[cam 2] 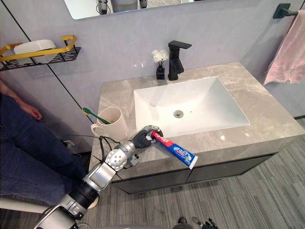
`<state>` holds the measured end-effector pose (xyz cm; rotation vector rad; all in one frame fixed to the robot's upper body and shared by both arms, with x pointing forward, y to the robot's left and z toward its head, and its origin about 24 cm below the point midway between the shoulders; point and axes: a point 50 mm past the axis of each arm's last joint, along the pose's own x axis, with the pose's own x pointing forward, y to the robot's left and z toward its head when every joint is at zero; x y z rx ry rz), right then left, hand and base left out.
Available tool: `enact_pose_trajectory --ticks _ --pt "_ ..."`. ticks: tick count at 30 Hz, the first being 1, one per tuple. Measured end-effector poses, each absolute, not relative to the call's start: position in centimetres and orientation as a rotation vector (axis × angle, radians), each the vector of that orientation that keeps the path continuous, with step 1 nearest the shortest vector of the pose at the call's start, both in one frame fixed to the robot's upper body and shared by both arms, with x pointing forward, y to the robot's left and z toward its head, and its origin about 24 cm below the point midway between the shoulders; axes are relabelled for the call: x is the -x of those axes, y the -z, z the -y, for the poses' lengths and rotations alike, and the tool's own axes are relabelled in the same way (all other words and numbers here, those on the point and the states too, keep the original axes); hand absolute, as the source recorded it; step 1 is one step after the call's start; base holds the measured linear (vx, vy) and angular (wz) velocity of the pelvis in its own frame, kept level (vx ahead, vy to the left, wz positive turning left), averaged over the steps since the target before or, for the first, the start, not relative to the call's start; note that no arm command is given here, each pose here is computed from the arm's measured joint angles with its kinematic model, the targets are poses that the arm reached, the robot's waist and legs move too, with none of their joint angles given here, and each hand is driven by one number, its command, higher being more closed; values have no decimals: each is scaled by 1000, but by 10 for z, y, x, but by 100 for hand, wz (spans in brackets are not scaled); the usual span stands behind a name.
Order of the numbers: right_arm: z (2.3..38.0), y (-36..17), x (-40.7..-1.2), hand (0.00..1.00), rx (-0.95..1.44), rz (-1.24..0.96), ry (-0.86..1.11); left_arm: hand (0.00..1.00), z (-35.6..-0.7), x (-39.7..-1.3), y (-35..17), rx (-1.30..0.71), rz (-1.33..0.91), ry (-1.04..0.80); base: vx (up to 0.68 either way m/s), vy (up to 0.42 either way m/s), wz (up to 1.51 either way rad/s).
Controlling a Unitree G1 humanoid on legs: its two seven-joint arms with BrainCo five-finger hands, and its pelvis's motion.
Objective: Organize washtable
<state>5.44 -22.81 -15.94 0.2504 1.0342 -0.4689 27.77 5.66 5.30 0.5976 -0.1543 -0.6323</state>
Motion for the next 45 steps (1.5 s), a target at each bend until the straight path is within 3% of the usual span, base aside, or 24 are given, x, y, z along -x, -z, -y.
enact_pose_trajectory --ticks 4,6,10,13,20,29,36,45 --pt "232 150 -68 0 -248 -955 477 100 -58 -275 -57 -565 161 606 -18 11 -10" --pt "245 94 -126 0 -158 -594 441 100 -64 -268 -66 -459 179 570 -46 22 -68" --pt "264 9 -171 0 -46 -169 407 100 -42 -258 -88 -306 263 617 -36 6 -15" --pt "263 -21 -167 0 -13 -53 382 100 -40 -253 -110 -236 359 620 -46 -5 -3" --pt "238 -100 -154 0 -76 320 126 100 -49 -241 -129 -170 457 601 -62 0 -7" --pt "233 -109 -154 0 -88 364 81 100 -57 -237 -134 -129 480 573 8 4 -1" --pt "230 -133 -154 0 142 409 -7 100 -67 -242 -135 -134 480 540 -4 0 0" --pt "234 -169 -164 0 546 499 -22 100 -77 -241 -123 85 356 607 -16 3 -8"
